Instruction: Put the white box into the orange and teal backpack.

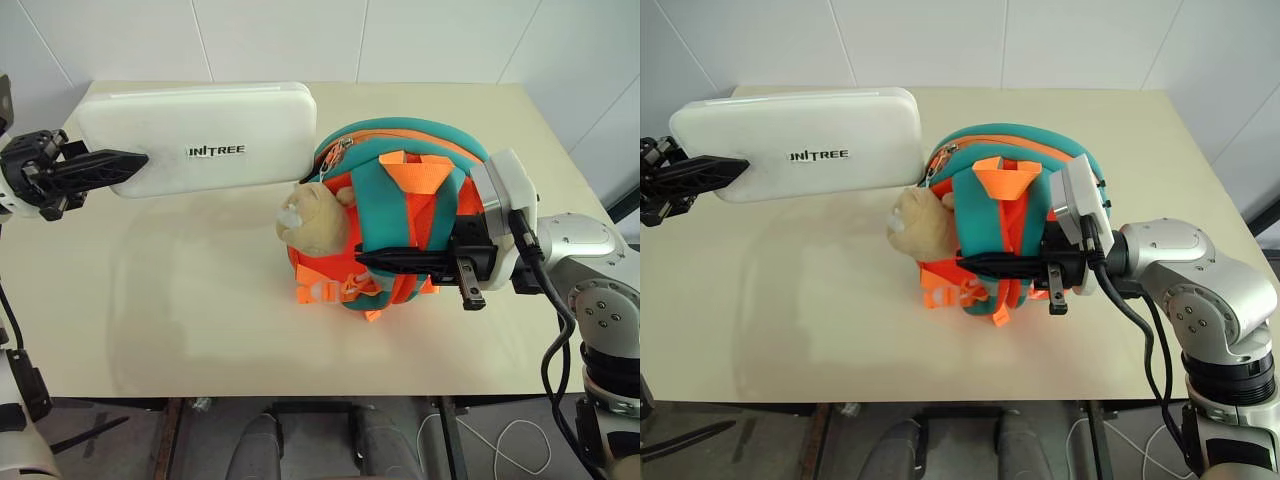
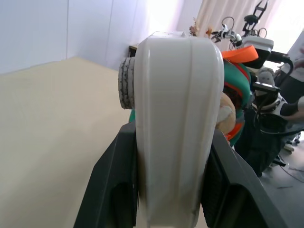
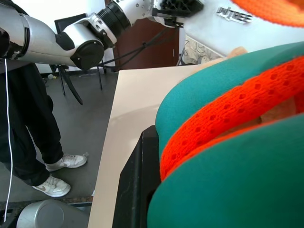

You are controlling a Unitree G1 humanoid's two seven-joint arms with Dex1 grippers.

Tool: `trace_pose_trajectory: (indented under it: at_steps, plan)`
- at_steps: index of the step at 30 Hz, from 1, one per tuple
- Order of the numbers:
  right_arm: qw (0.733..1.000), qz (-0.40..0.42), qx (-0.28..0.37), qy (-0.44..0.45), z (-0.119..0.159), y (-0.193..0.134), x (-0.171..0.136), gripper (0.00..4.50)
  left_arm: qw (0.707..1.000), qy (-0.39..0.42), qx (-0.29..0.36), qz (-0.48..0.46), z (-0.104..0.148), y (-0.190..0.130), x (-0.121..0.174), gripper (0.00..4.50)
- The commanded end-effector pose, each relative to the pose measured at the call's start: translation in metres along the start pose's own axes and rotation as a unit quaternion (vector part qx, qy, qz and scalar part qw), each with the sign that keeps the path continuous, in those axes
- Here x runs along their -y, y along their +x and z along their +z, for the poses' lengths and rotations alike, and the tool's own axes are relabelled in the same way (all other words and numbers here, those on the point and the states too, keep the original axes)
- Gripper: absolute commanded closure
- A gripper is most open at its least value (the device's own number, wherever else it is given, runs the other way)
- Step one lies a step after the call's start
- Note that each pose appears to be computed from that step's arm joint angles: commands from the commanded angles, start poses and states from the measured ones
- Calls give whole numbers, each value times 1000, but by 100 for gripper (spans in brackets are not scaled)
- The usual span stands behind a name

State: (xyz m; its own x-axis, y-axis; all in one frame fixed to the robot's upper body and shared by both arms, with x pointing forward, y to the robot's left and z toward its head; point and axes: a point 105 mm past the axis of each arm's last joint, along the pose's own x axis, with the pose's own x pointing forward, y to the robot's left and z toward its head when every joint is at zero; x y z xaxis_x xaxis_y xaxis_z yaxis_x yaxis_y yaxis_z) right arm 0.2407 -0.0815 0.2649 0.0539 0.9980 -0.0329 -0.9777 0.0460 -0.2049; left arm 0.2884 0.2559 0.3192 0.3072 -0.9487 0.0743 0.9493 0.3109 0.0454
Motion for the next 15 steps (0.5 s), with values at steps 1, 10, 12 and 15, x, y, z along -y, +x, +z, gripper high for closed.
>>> trace_pose_trajectory:
  at_steps: [1, 10, 12, 15]
  plan:
    - [1000, -4, 1, -24, 5, -4, 0, 450, 998, 44, -15, -39, 17, 2, 14, 324]
    - [1000, -5, -2, -28, 4, -3, 6, 450, 987, 91, -115, -63, 3, 21, 4, 325]
    - [1000, -6, -3, -29, 3, -2, 7, 450, 983, 111, -125, -77, 5, 30, 4, 325]
    - [1000, -7, -4, -29, 2, -1, 7, 450, 975, 137, -145, -102, 5, 44, 6, 325]
